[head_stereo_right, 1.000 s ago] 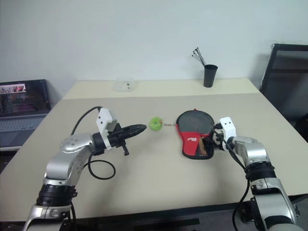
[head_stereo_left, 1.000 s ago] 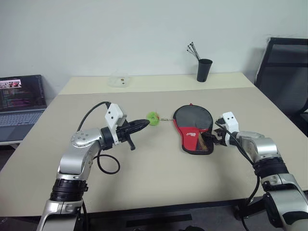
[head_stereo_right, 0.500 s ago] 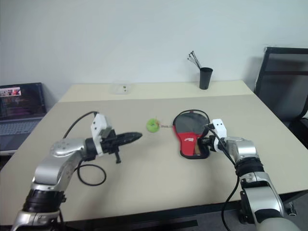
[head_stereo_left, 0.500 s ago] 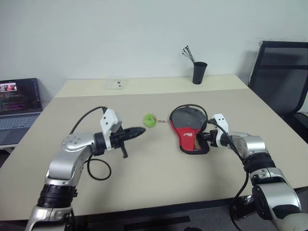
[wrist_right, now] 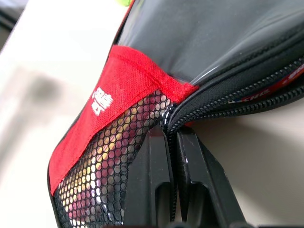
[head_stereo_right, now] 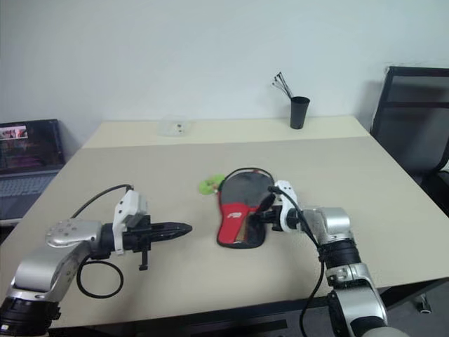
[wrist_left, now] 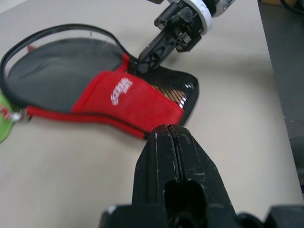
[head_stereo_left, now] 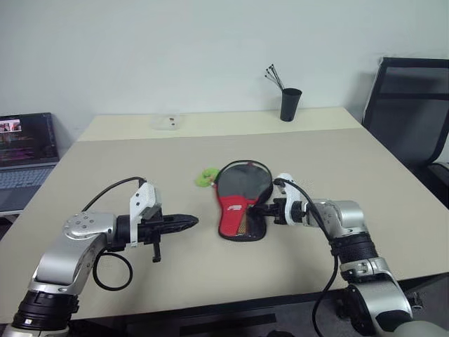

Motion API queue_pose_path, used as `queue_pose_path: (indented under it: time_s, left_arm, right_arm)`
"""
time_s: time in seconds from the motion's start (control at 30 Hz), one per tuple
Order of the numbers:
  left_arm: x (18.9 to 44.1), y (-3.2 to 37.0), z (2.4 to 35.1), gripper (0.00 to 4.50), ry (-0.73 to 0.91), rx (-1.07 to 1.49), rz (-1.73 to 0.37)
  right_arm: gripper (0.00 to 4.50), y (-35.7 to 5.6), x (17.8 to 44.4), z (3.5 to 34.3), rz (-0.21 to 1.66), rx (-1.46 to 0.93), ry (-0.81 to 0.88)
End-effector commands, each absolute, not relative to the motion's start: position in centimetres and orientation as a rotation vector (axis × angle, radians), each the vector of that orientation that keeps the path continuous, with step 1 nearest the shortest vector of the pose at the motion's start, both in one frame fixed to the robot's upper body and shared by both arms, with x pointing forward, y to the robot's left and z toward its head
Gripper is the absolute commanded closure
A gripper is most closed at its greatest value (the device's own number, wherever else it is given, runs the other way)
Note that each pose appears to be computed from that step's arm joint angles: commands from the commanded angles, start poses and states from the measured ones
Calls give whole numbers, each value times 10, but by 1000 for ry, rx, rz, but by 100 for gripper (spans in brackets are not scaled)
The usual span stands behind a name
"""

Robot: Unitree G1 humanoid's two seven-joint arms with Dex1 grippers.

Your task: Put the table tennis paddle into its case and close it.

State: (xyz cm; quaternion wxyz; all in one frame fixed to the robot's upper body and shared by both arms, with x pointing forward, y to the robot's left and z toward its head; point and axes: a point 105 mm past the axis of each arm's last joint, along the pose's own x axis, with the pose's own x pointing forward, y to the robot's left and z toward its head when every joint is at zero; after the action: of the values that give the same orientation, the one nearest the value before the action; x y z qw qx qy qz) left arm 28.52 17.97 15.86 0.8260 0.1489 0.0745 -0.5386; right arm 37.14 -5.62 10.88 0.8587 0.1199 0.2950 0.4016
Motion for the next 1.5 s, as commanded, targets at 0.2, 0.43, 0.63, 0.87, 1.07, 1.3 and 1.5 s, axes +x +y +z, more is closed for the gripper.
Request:
queue_pose_path:
  time_s: [0.2,0.43,0.63,0.87,1.07,1.3,1.5]
  left_arm:
    - [255,176,155,450,189,313,-1208]
    - [243,185,148,450,242,314,-1214]
    - [242,188,146,450,250,317,-1217]
    - [245,187,145,450,240,324,-1215]
    - [246,190,143,450,235,325,-1204]
    - [248,192,141,450,233,328,-1197]
    - [251,191,140,450,223,330,-1193]
  right_arm:
    - [448,-37,314,110,944,259,639]
    - [448,-64,286,93,866,262,713]
    - [448,-82,287,90,821,229,727]
    - [448,-86,284,93,830,226,734]
    - [448,-78,273,93,863,253,747]
    - [448,-77,267,89,849,268,761]
    - [448,-86,276,85,788,239,754]
